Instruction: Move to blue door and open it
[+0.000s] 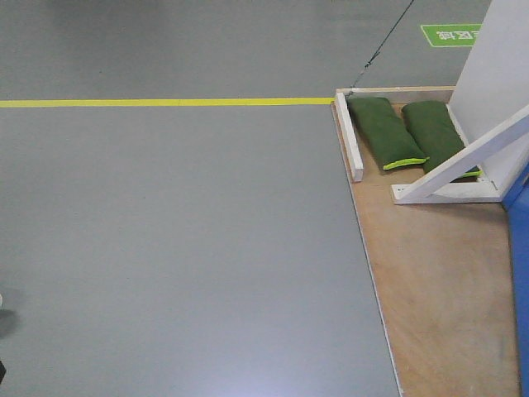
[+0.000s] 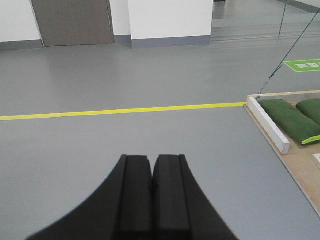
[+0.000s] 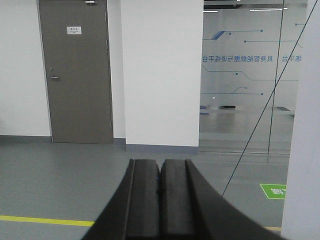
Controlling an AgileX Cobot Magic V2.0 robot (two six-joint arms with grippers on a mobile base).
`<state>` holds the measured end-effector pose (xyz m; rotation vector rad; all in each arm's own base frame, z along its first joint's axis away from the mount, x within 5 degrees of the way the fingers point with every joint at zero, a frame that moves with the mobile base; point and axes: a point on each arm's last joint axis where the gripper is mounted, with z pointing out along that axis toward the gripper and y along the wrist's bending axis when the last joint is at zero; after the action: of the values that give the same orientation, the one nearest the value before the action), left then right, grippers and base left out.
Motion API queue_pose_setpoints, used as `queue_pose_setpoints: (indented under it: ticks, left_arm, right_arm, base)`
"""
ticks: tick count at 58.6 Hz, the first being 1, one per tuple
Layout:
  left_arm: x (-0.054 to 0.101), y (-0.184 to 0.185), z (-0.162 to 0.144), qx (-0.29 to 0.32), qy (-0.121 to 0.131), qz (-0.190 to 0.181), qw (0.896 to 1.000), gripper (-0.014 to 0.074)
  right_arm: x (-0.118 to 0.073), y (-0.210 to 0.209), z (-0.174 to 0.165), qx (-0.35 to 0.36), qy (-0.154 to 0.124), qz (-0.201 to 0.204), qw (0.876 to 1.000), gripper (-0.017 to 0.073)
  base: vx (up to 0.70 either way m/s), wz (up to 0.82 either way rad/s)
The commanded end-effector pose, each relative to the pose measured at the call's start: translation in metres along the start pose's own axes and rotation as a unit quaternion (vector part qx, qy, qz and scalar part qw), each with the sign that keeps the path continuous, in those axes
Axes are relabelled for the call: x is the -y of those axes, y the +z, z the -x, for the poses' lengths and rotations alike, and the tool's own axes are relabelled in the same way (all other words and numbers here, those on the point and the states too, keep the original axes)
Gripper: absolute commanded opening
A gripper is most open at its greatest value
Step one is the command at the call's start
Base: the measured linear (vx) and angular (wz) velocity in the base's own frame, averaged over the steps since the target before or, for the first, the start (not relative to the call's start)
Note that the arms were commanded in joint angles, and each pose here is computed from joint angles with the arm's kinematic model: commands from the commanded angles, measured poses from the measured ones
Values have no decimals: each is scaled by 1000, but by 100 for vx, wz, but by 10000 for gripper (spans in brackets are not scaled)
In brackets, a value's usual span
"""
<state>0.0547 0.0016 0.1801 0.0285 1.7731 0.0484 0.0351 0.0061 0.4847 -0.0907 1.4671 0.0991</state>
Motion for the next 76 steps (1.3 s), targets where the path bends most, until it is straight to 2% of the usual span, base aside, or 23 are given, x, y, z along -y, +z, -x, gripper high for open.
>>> queue_pose_setpoints:
  ticks: [1, 15, 28, 38, 42, 50, 56, 64, 76]
  left_arm:
    - [0, -4, 17, 61, -4, -4, 998, 73]
    - [0, -4, 17, 61, -4, -4, 998, 73]
    - [0, -4, 17, 61, -4, -4, 998, 73]
    - [0, -4, 17, 61, -4, -4, 998, 73]
    - [0, -4, 17, 61, -4, -4, 998, 73]
    - [0, -4, 17, 61, -4, -4, 998, 73]
    - [0, -4, 17, 61, -4, -4, 998, 73]
    - [0, -4, 17, 61, -4, -4, 998, 73]
    - [0, -4, 17, 61, -4, -4, 998, 73]
  right_arm:
    - [0, 3, 14, 46, -1, -2, 999, 12]
    - [1, 3, 14, 46, -7, -7, 999, 12]
    - [6, 7, 13, 40, -54, -37, 997, 12]
    - [7, 7, 13, 39, -61, -42, 996, 12]
    - [8, 9, 13, 36, -62, -56, 996, 12]
    - [15, 19, 10, 19, -67, -111, 991, 12]
    - [20, 31, 7, 2, -53, -135, 989, 12]
    - [25, 54, 1, -22, -17, -128, 991, 12]
    - [32, 82, 14, -31, -10, -125, 992, 12]
  base:
    - [0, 0]
    - [0, 0]
    - [0, 0]
    - [0, 0]
    - [0, 0]
    - [0, 0]
    - [0, 0]
    - [0, 0]
    - [0, 0]
